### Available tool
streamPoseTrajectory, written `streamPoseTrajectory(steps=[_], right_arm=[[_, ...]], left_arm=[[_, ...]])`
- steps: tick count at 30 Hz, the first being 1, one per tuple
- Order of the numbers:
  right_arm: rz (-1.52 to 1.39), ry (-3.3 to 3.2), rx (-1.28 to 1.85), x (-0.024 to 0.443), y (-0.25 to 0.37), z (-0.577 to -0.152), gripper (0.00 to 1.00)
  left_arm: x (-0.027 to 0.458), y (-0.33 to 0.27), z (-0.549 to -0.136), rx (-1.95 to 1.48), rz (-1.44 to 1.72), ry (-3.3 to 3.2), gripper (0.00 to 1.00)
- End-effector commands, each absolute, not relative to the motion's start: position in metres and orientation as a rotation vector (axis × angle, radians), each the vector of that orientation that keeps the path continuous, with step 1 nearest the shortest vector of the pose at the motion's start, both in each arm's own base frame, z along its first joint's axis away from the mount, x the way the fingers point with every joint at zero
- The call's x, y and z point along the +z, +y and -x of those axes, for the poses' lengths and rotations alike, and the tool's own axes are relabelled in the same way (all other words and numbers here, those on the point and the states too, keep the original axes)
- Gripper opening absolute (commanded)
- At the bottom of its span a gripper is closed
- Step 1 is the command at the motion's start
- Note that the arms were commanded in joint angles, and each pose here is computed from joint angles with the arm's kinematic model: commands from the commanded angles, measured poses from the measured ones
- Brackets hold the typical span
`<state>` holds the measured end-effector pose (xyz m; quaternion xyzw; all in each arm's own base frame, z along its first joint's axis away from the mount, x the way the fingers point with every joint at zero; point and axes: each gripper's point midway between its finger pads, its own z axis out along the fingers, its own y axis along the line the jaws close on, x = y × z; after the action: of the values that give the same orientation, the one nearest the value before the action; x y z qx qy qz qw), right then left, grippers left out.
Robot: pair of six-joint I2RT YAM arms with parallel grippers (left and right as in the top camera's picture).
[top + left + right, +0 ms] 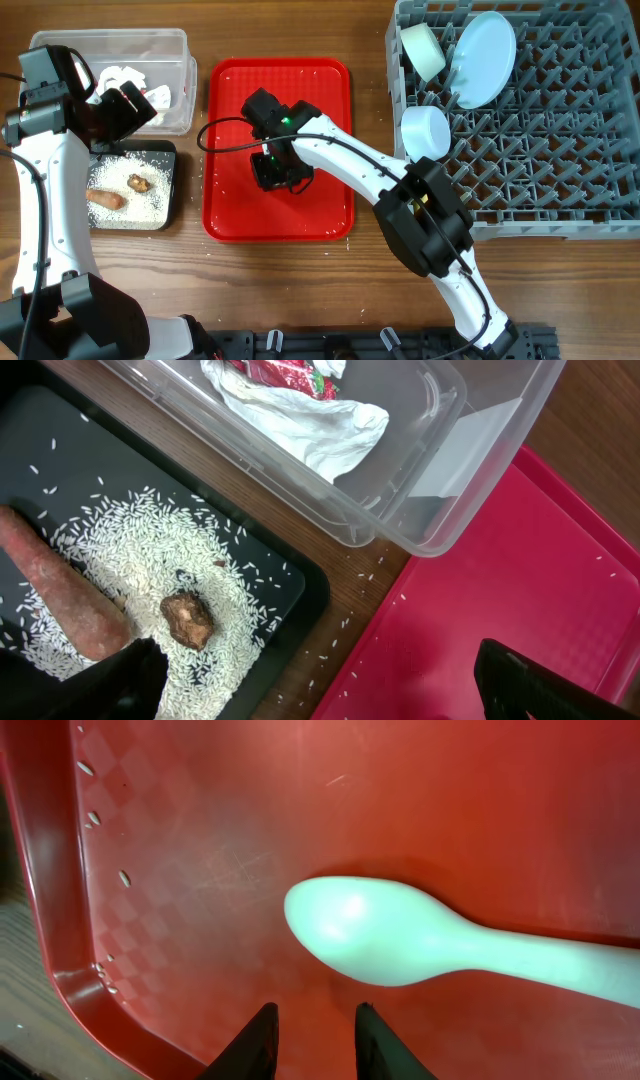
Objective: Sort waste into correct bins and load items into the dishwasher rack
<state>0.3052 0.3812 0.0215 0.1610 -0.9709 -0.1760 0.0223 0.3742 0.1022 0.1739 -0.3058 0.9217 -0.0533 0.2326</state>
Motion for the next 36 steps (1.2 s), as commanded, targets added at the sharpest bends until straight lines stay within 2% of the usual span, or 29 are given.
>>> streamPoseTrajectory(steps=[1,10,16,22,26,29,31,33,34,36], right_arm=[[-0.458,-2.959,-0.519,-0.002,0.379,-0.298,0.26],[-0.431,-2.964,-0.566,-0.007,0.381,-0.307,0.25],[-0.395,-3.111,-0.605,-0.011,0.391,-0.342,0.22],[-0.310,-3.204,-0.624,-0.008,0.373,-0.382,0.22],[-0.455,-3.184,-0.849,0.014,0.383,-0.404,0.16],[-0.542,-3.195,-0.876,0.037,0.387,-0.411,0.16],[-0.564,-3.211,-0.868,0.062,0.386,-0.412,0.22],[-0.548,-3.271,-0.814,0.079,0.376,-0.417,0.42],[-0.542,-3.299,-0.776,0.081,0.370,-0.421,0.49],[-0.602,-3.325,-0.696,0.078,0.362,-0.424,0.53]], left_arm=[[0.179,0.106,-0.376,-0.137,0.831,2.518,1.00],[0.179,0.106,-0.376,-0.137,0.831,2.518,1.00],[0.179,0.106,-0.376,-0.137,0.831,2.518,1.00],[0.179,0.106,-0.376,-0.137,0.831,2.518,1.00],[0.179,0.106,-0.376,-0.137,0.831,2.518,1.00],[0.179,0.106,-0.376,-0.137,0.831,2.518,1.00],[0.179,0.106,-0.376,-0.137,0.831,2.518,1.00],[0.179,0.106,-0.376,-0.137,0.831,2.518,1.00],[0.179,0.106,-0.376,-0.137,0.831,2.518,1.00],[0.179,0.106,-0.376,-0.137,0.831,2.518,1.00]])
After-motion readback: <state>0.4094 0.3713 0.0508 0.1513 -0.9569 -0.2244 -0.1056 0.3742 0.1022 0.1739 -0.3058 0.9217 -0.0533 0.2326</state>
